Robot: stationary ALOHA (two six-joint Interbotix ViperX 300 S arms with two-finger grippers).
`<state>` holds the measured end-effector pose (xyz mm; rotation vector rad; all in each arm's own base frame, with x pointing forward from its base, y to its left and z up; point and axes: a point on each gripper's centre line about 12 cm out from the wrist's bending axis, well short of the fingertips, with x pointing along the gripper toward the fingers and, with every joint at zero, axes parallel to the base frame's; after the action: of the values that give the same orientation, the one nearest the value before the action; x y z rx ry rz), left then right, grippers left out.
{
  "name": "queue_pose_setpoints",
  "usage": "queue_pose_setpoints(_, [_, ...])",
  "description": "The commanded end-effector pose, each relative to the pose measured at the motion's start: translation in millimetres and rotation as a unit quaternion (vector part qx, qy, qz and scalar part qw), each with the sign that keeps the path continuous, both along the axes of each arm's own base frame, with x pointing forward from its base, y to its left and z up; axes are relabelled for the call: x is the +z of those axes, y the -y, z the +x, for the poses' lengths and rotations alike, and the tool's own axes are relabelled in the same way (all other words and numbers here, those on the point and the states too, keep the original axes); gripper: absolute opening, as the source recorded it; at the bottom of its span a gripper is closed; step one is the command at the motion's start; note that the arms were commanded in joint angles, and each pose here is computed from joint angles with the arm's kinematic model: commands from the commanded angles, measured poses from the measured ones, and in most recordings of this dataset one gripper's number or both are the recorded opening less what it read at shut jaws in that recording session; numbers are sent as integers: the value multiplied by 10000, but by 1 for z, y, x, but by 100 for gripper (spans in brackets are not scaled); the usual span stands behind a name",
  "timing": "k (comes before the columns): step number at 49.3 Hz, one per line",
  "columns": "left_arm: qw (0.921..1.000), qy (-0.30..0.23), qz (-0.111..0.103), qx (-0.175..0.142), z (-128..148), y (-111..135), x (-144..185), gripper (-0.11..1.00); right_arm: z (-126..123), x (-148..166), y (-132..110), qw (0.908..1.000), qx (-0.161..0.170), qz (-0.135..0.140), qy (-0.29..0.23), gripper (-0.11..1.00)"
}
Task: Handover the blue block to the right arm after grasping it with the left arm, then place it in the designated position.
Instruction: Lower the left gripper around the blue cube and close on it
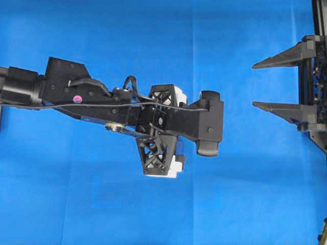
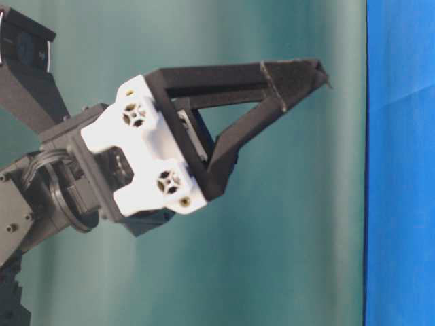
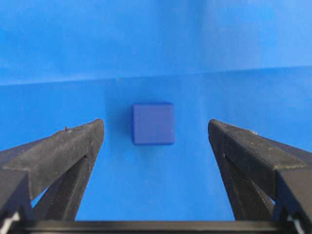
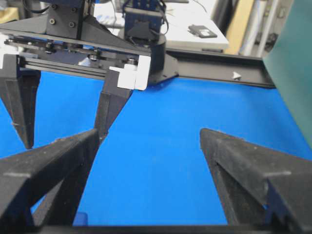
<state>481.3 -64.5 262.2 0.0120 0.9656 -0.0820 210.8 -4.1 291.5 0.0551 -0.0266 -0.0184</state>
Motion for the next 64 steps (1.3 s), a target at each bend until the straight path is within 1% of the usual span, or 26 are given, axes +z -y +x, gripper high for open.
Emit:
queue_pose_setpoints(1, [9998,191,-18,6,0,-1,15,92,3,12,0,9999,-2,5,146,99])
queue_pose_setpoints(13, [9999,167,-24,19,-1,-1,13,92,3,11,0,9999,-2,5,138,99])
queue_pose_setpoints(24, [9999,168,-22,19,-1,-1,1,92,3,11,0,9999,-9,5,138,99])
queue_pose_setpoints(43, [9998,173,-35,5,2,0,-54,92,6,7,0,10000,-9,14,54,99])
queue_pose_setpoints(53, [10000,-11,-24,21,6,0,-84,92,6,6,0,10000,-2,7,38,99])
queue_pose_setpoints(64, [9999,-170,1,13,9,1,-108,92,7,5,0,10000,-2,7,15,99])
